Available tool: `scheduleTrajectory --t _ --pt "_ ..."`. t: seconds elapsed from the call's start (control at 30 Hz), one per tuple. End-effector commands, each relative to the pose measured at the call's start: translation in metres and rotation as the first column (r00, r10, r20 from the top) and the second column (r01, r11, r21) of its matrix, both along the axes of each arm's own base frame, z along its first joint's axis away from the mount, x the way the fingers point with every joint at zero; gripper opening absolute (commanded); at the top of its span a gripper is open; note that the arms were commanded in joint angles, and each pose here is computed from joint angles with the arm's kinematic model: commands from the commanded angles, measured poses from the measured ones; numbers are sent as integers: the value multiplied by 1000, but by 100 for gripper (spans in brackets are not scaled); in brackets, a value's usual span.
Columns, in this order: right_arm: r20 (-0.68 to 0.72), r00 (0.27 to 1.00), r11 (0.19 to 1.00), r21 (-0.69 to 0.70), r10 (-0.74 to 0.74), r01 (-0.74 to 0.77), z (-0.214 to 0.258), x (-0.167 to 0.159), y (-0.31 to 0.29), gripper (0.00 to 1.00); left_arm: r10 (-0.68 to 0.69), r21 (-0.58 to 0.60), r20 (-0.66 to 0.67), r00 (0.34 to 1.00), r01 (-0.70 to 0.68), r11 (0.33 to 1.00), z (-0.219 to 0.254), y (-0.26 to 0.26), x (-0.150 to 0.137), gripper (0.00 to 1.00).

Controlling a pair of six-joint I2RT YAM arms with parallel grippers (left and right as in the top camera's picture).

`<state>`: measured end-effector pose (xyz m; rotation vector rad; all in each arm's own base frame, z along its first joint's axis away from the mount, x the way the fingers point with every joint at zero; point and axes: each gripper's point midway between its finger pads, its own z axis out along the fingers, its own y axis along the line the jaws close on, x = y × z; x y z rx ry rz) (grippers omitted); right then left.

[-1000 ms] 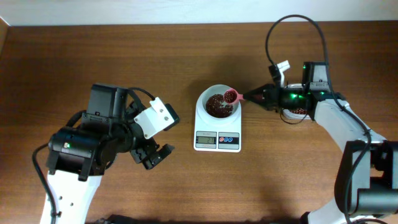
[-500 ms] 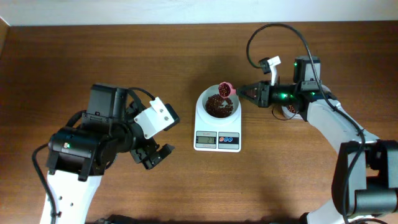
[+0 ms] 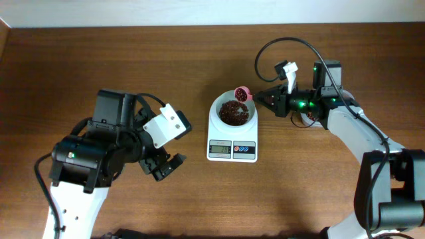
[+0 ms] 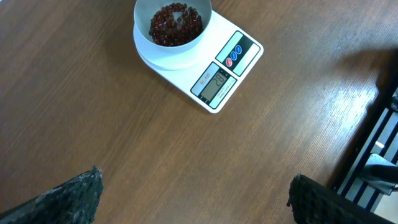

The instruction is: Scoop and weigh 50g on scale

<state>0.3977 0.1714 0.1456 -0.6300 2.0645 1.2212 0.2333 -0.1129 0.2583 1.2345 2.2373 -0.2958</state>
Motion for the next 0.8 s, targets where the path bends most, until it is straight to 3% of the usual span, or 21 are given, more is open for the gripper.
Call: scheduleTrajectory --t 0.0,0.1,0.17,0.23,0.3,0.37,0.47,0.53,0.6,0.67,0.77 --pt "45 994 993 65 95 -98 12 -12 11 4 -16 -5 4 1000 16 1000 -1 0 -1 99" --pt "-2 1000 1000 2 10 -10 -1 -1 4 4 -16 -5 4 1000 16 1000 -1 -1 -1 99" --pt "48 996 995 52 78 -81 10 -8 10 4 -16 -5 4 1000 16 1000 -1 0 -1 99" --pt "0 1000 1000 -13 -7 7 -3 2 2 4 -16 -5 4 1000 16 1000 -1 -1 -1 99" --pt "25 998 997 55 59 -60 10 -6 9 4 -16 -5 4 1000 16 1000 -1 0 -1 99" --pt "-22 999 999 -6 -36 36 -1 6 1 4 -16 -5 4 1000 16 1000 -1 -1 -1 99" --pt "27 996 993 80 80 -82 15 -9 13 4 -16 -5 4 1000 16 1000 -1 -1 -1 99" --pt "6 1000 1000 7 10 -10 1 1 6 4 -16 -5 4 1000 16 1000 -1 -1 -1 99" --pt "67 990 986 98 127 -133 20 -15 16 4 -16 -5 4 1000 16 1000 -1 -1 -1 99" --pt "25 999 1000 11 20 -21 4 1 7 4 -16 -5 4 1000 16 1000 -1 -1 -1 99" --pt "82 993 995 47 85 -89 13 -6 12 4 -16 -5 4 1000 16 1000 -1 -1 -1 99"
